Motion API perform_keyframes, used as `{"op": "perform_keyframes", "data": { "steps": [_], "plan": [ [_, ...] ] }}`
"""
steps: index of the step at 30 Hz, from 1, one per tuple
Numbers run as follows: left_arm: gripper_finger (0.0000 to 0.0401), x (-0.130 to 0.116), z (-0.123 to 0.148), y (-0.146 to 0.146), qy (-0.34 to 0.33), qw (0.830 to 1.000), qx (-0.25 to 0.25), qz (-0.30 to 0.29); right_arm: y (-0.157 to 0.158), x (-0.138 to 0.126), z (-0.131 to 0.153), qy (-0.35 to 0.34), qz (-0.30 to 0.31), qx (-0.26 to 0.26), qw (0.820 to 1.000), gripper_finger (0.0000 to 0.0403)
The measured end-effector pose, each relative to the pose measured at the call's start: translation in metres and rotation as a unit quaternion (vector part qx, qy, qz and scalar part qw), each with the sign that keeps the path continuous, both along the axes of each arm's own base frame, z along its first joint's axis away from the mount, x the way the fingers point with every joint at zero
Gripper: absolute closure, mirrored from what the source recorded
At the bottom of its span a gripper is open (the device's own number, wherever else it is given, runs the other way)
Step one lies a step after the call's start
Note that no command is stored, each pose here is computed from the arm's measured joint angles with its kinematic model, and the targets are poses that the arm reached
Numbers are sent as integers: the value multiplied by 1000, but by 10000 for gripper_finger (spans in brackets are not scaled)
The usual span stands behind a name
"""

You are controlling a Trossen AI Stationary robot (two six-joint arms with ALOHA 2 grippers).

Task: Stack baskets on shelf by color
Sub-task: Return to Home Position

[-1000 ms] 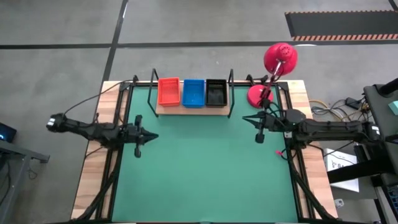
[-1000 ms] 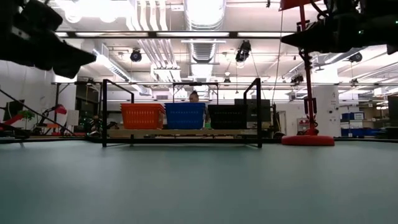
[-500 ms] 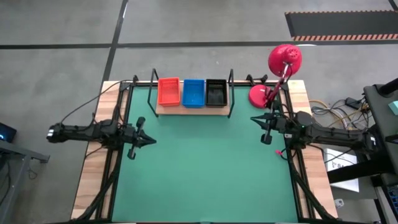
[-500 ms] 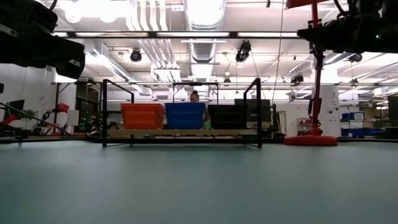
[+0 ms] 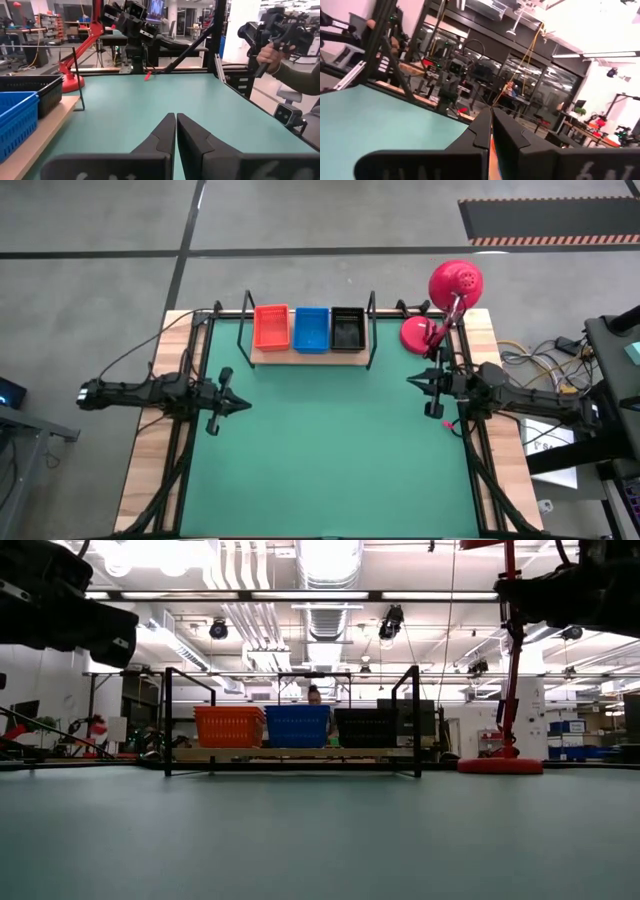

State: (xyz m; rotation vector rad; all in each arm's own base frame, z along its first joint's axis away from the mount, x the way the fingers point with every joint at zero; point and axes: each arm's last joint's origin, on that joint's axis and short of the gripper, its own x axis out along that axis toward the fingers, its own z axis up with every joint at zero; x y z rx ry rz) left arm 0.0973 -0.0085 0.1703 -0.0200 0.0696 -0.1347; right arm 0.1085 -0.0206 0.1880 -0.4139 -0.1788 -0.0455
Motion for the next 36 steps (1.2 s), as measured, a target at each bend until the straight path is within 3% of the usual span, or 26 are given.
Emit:
{"op": "perform_keyframes", "data": {
  "steps": [7, 13, 22, 27, 36],
  "plan": [
    [401, 1, -3, 0, 3, 1000, 0, 2, 0, -4, 5, -28, -13, -20, 999, 394],
    [401, 1, -3, 0, 2, 1000, 0, 2, 4, -11, 10, -59, 20, -13, 998, 394],
    [401, 1, -3, 0, 3, 1000, 0, 2, 4, -9, -3, 6, 31, 32, 999, 394],
    [401, 1, -3, 0, 3, 1000, 1, 1, 4, -9, -3, 7, 36, 63, 997, 394],
    [401, 1, -3, 0, 4, 1000, 1, 1, 4, -9, -3, 7, 35, 59, 998, 394]
  ]
}}
